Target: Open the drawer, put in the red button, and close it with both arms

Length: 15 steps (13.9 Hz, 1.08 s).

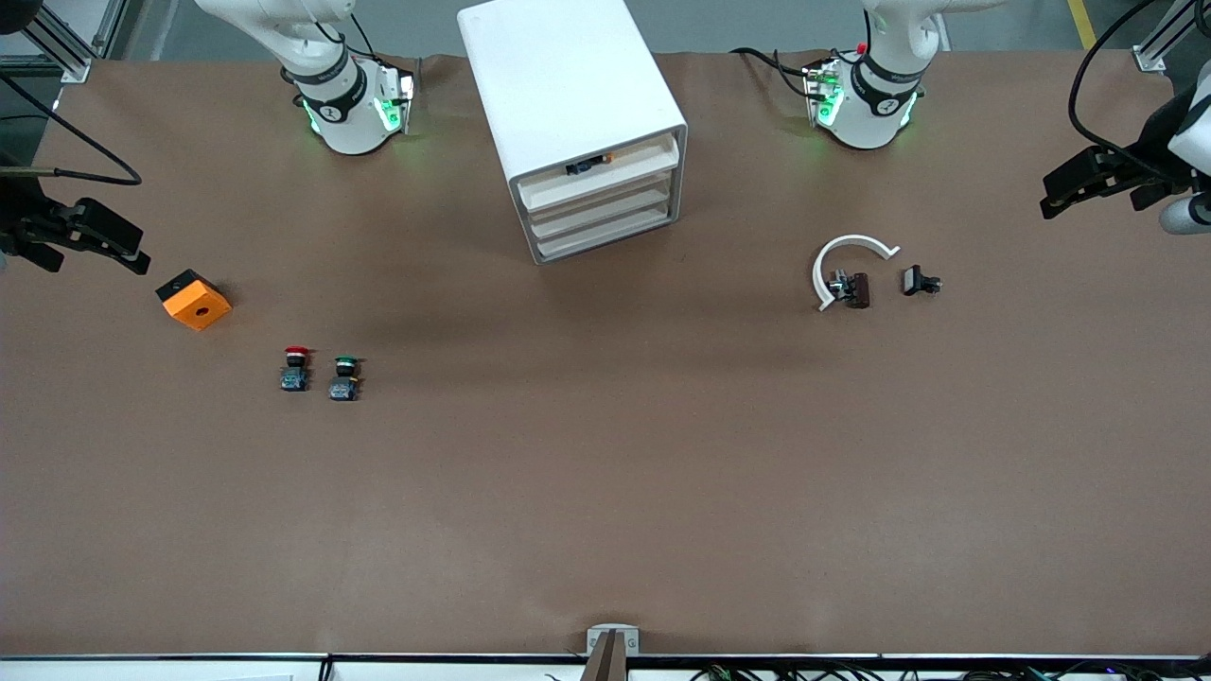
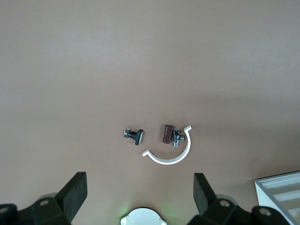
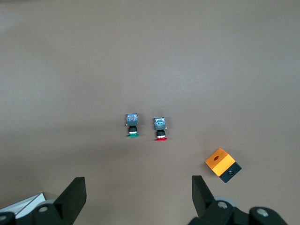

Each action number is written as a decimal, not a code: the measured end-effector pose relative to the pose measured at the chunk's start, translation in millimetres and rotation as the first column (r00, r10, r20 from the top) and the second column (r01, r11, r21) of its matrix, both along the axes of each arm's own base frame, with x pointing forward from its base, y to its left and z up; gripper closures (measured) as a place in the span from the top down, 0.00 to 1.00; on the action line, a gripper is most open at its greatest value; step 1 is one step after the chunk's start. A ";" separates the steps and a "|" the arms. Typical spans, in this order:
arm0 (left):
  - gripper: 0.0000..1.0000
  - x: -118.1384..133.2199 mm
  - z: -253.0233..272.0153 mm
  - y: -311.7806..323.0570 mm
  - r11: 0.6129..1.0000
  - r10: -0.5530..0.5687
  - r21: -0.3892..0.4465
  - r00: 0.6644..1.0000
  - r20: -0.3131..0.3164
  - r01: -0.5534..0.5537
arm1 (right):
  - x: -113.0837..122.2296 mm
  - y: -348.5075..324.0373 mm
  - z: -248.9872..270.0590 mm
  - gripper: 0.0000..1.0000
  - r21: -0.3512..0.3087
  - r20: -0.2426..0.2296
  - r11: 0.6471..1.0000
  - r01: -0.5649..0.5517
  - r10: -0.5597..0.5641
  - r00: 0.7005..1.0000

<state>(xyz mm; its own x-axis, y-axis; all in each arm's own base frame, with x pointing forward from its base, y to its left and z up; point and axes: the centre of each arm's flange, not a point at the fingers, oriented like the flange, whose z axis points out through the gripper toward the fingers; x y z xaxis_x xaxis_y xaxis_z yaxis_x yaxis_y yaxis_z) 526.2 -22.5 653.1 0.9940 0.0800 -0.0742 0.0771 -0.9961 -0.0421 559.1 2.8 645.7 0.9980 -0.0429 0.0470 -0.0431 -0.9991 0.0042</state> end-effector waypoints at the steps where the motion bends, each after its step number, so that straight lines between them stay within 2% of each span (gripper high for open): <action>1: 1.00 0.0 -0.1 1.4 1.000 0.003 0.000 1.000 0.000 -0.003 | 0.0 0.7 0.0 1.00 0.000 0.000 1.000 -0.001 0.001 1.000; 5: 1.00 2.8 -6.0 1.9 1.000 0.003 0.000 1.000 -0.014 -0.003 | 0.0 3.7 0.0 1.00 0.000 0.000 1.000 -0.007 0.007 1.000; 7: 1.00 12.8 -24.9 0.1 1.000 -0.001 -0.003 0.999 -0.051 0.001 | 0.0 3.8 0.0 1.00 0.000 0.000 1.000 -0.007 0.007 1.000; 10: 1.00 42.7 -81.8 -12.7 1.000 0.002 -0.006 0.992 -0.129 -0.003 | 3.9 3.5 -7.9 1.00 0.001 -0.014 1.000 -0.007 0.007 1.000; 12: 1.00 59.4 -121.6 -32.8 0.998 0.055 0.008 0.983 -0.174 -0.055 | 8.4 3.0 -16.1 1.00 0.002 -0.028 1.000 -0.006 0.006 1.000; 15: 1.00 67.3 -165.6 -78.6 0.986 0.168 0.035 0.956 -0.240 -0.164 | 14.8 2.5 -23.8 1.00 0.003 -0.028 1.000 -0.006 0.006 1.000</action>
<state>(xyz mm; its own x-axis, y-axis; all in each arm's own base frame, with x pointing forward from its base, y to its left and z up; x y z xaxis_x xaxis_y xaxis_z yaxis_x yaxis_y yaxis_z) 593.5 -101.1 487.5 0.9196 0.2450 -0.3072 0.2268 -0.9694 -0.0943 573.9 5.4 621.9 0.9991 -0.0368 0.0189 -0.0368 -0.9993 0.0021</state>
